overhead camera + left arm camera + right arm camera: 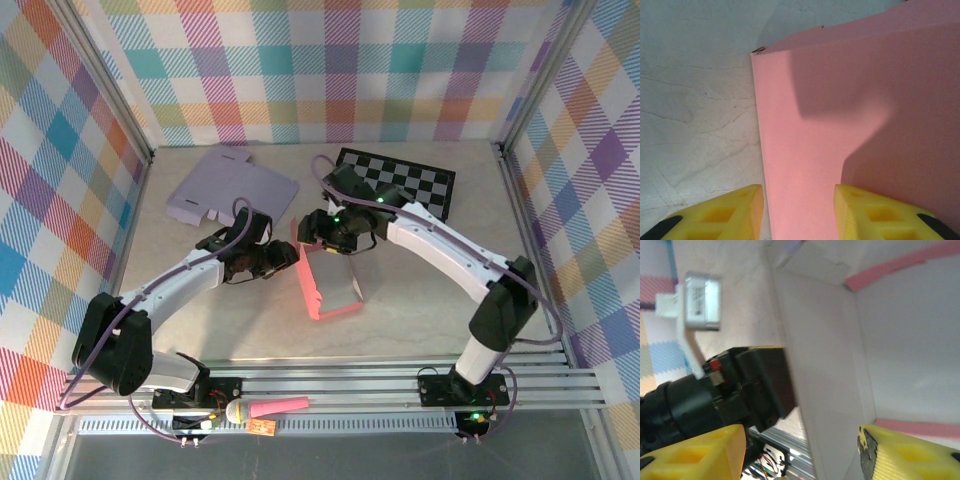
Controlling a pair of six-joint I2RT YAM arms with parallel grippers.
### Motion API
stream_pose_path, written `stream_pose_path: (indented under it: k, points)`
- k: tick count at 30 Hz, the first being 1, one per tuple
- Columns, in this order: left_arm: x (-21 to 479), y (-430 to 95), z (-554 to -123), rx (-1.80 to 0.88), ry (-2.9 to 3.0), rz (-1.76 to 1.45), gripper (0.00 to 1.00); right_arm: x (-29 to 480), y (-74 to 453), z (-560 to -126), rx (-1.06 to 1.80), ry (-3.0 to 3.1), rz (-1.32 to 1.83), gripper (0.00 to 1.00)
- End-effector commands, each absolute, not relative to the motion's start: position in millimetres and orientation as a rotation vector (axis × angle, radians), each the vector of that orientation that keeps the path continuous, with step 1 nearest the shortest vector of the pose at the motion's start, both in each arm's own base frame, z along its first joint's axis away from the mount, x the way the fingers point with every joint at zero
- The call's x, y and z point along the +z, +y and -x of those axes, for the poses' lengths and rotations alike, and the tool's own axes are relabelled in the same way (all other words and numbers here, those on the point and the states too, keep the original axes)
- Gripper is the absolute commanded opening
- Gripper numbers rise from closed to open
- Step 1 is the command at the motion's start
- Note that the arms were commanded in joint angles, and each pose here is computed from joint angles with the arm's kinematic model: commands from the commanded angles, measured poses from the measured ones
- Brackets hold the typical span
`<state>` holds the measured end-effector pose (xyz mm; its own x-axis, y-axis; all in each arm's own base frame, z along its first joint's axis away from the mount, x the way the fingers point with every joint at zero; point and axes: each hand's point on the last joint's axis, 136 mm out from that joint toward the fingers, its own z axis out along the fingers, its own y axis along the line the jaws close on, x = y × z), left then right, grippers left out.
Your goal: Fold the paper box
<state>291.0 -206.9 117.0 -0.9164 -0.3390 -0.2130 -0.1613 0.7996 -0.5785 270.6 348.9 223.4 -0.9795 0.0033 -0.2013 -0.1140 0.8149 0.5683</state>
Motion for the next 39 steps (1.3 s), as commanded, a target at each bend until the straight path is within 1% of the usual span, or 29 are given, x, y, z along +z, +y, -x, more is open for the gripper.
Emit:
stream_pose_path:
  k: [1, 3, 7, 12, 13, 16, 20, 26, 32, 34, 39]
  points:
    - [118.0, -210.1, -293.2, -0.799, 2.691, 0.348, 0.41, 214.0, 359.7, -258.8, 0.877, 2.839, 0.393, 0.61]
    - [116.2, -210.6, -292.8, -0.794, 2.697, 0.347, 0.41, 209.8, 364.1, -260.8, 0.875, 2.851, 0.406, 0.59]
    - [117.1, -211.4, -292.6, -0.793, 2.696, 0.342, 0.41, 196.0, 367.4, -263.5, 0.816, 2.921, 0.403, 0.48]
    - [119.4, -210.2, -291.5, -0.785, 2.698, 0.330, 0.41, 192.6, 374.0, -271.5, 0.824, 2.914, 0.330, 0.35]
    - [120.5, -209.7, -291.0, -0.783, 2.697, 0.327, 0.41, 192.0, 375.0, -273.2, 0.825, 2.914, 0.305, 0.31]
    - [126.0, -205.5, -290.0, -0.753, 2.693, 0.313, 0.43, 189.9, 372.7, -281.1, 0.795, 2.906, 0.180, 0.16]
    - [140.9, -192.1, -286.6, -0.675, 2.668, 0.304, 0.45, 200.5, 357.2, -296.1, 0.720, 2.822, -0.081, 0.00]
    - [166.9, -170.6, -275.5, -0.585, 2.615, 0.277, 0.46, 211.1, 301.0, -305.9, 0.465, 2.654, -0.688, 0.00]
    - [172.8, -161.2, -256.6, -0.576, 2.624, 0.235, 0.46, 216.4, 265.8, -310.7, 0.377, 2.367, -1.307, 0.00]
    - [171.1, -162.3, -249.4, -0.599, 2.638, 0.213, 0.46, 218.0, 258.1, -313.4, 0.328, 2.274, -1.449, 0.00]
    - [166.5, -166.8, -233.6, -0.641, 2.693, 0.142, 0.46, 225.3, 248.1, -330.7, 0.364, 2.075, -1.642, 0.00]
